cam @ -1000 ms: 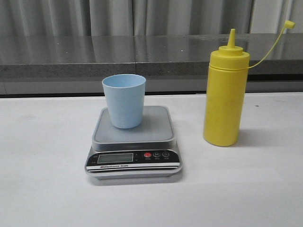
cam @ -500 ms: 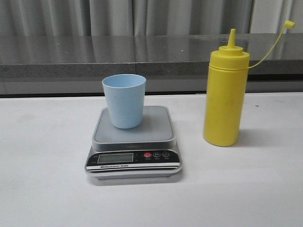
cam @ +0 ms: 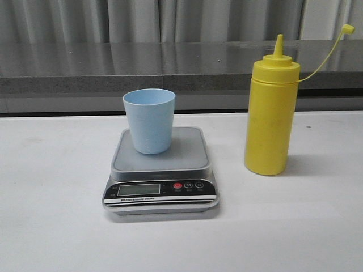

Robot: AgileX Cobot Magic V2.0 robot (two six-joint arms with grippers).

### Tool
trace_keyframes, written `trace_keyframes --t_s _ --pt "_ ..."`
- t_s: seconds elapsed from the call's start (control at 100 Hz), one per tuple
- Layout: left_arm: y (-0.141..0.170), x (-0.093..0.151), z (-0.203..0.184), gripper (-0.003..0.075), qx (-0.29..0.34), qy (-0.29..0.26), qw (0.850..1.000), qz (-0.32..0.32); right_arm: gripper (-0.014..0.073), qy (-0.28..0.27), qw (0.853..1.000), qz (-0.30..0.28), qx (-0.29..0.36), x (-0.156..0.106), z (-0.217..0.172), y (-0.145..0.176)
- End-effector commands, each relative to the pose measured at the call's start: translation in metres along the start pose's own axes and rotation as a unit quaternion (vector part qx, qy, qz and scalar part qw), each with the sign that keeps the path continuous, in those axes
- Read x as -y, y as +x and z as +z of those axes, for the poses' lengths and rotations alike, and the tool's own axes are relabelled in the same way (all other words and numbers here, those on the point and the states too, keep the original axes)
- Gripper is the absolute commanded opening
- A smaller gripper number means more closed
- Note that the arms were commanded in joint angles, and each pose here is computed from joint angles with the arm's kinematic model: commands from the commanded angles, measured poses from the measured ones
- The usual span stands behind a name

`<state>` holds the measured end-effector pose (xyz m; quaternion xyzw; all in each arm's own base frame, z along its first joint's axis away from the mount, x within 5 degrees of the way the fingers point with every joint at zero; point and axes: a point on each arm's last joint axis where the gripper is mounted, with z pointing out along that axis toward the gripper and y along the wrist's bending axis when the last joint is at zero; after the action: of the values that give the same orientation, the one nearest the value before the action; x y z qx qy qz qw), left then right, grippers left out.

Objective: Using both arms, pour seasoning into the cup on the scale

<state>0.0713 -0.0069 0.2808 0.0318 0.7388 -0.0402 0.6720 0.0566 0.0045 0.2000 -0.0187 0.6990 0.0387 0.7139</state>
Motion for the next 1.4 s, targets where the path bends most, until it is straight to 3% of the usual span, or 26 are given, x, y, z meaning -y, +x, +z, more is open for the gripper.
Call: trace_keyframes --t_s 0.0,0.22,0.48,0.65,0.87,1.27,1.39 --pt "-0.016 0.001 -0.001 -0.0020 0.052 0.005 0.999 -0.005 -0.0066 -0.001 0.995 0.010 0.098 -0.001 -0.005 -0.026" --pt "-0.016 0.001 -0.001 -0.0020 0.052 0.005 0.999 -0.005 -0.0066 -0.010 0.996 0.082 0.019 -0.003 0.003 -0.050" --pt "-0.016 0.001 -0.001 -0.0020 0.052 0.005 0.999 -0.005 -0.0066 -0.018 0.994 0.074 -0.078 -0.008 0.043 -0.093" --pt "-0.016 0.001 -0.001 -0.0020 0.052 0.005 0.999 -0.005 -0.0066 -0.012 0.990 0.074 -0.118 -0.009 0.080 -0.103" --pt "-0.016 0.001 -0.001 -0.0020 0.052 0.005 0.999 -0.005 -0.0066 -0.026 0.987 0.072 -0.141 -0.017 0.116 -0.091" --pt "-0.016 0.001 -0.001 -0.0020 0.052 0.005 0.999 -0.005 -0.0059 -0.058 0.981 0.041 -0.180 -0.033 0.148 -0.055" --pt "-0.016 0.001 -0.001 -0.0020 0.052 0.005 0.999 -0.005 0.0032 -0.057 0.983 0.037 -0.172 -0.033 0.148 -0.043"
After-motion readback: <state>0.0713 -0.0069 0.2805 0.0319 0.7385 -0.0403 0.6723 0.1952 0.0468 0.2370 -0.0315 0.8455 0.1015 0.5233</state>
